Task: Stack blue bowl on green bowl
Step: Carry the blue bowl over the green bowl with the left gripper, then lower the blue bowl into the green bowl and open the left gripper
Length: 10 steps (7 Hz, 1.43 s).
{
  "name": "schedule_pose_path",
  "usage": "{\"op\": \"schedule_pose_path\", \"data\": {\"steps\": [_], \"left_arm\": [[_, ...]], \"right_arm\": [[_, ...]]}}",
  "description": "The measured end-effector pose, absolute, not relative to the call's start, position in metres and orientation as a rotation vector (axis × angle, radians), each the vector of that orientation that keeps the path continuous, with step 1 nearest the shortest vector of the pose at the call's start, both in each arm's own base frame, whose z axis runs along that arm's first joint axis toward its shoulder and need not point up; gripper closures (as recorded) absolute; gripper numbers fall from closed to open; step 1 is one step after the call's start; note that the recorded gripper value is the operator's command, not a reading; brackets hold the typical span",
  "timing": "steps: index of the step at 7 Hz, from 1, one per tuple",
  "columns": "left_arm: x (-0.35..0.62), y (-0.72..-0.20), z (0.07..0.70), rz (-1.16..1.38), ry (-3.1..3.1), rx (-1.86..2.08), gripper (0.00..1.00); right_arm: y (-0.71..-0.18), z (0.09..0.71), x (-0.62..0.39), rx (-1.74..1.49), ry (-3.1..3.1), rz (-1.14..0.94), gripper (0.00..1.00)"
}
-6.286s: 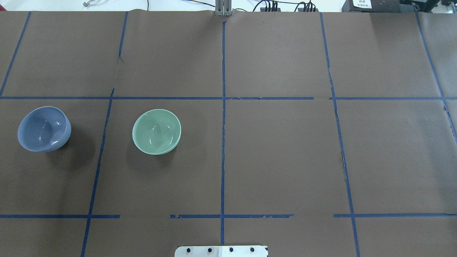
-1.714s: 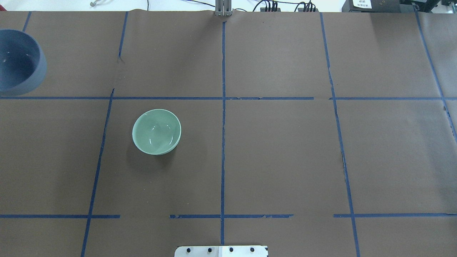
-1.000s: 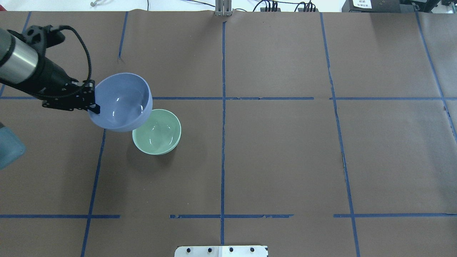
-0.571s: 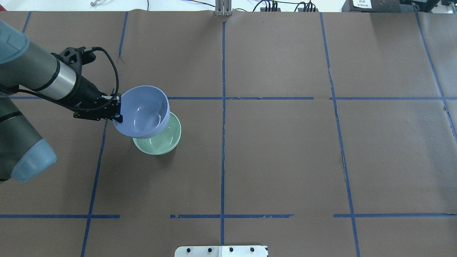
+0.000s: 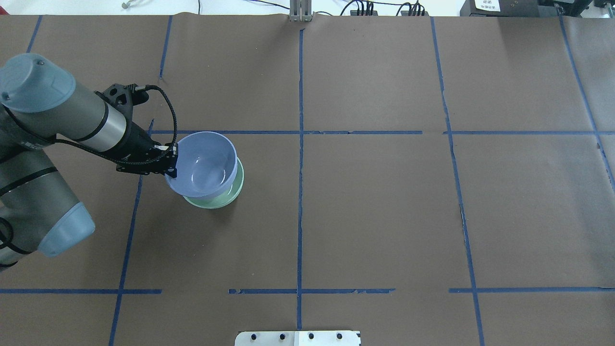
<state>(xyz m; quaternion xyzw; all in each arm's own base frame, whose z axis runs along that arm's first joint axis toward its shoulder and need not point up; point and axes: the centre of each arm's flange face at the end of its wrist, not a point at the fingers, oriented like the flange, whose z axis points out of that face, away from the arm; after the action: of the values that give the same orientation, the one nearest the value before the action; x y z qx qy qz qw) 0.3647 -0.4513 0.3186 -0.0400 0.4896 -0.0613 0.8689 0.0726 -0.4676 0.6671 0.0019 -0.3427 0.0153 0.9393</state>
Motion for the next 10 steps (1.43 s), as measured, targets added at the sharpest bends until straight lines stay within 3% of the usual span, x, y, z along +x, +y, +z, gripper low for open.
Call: {"op": "schedule_pose_path", "data": {"steps": [3,4,10], "left_arm": [[0.371,-0.454,0.326,-0.129,1.012,-0.093,1.0],[0.372,-0.455,0.327,-0.129,1.012,-0.094,0.01],[0.372,-0.459,0.332,-0.098,1.076,-0.041,0.0]], "right_arm": [[-0.468,0.667,0.073,0.005,-0.7,0.031,0.0],[-0.468,0.667,0.073,0.004,-0.7,0.031,0.0],[-0.468,0.667,0.073,0.004,-0.701,0.031,0.0]]}}
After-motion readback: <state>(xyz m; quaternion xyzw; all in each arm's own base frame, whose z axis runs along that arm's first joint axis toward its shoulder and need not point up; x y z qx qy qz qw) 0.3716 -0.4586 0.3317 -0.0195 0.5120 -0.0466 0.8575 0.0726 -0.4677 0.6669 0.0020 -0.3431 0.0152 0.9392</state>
